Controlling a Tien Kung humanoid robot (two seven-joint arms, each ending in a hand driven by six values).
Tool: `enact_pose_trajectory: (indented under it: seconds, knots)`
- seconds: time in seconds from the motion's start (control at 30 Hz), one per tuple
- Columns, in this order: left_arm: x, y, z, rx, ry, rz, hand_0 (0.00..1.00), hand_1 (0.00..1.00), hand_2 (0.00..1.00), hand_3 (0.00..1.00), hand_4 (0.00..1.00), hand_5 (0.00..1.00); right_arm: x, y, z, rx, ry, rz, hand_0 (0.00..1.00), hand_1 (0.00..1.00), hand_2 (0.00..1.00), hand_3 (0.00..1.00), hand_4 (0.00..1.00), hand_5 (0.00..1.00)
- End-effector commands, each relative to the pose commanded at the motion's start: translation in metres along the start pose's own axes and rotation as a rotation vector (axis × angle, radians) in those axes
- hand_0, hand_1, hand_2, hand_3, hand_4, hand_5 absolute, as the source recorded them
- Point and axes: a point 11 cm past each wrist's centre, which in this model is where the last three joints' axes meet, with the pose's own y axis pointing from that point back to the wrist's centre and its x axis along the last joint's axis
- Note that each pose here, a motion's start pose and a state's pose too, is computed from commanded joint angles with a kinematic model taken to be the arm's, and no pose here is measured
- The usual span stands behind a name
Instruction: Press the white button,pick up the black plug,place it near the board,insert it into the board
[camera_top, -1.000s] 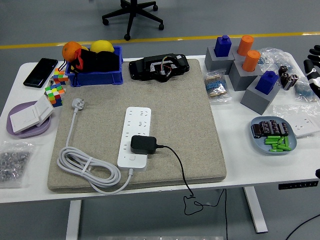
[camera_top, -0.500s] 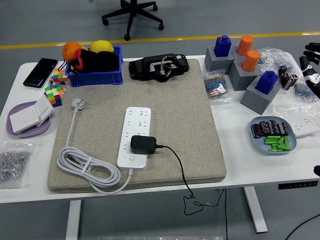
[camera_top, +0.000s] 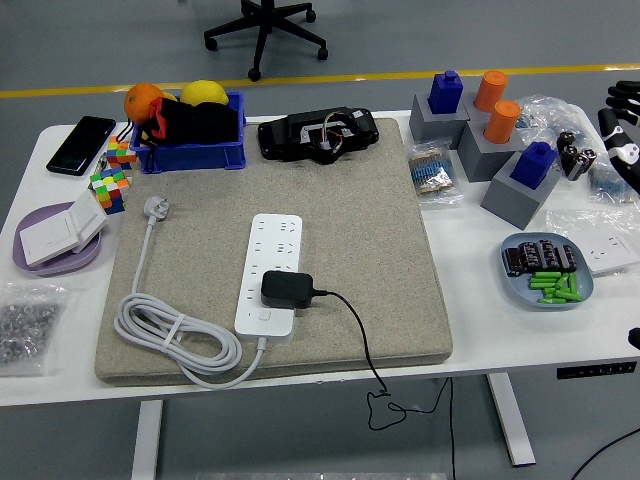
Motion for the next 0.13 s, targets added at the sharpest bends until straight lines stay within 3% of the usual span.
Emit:
enact_pose_trajectory:
  seconds: [0.13]
  knots:
    - [0.0006, -0.0002, -0.003, 0.005, -0.003, 0.001, 0.655, 0.655, 0.65, 0.651, 0.621, 0.012, 0.0005, 0.001, 0.0002, 0.0, 0.0, 0.002, 0.694, 0.637, 0.65, 0.633, 0.791, 0.342]
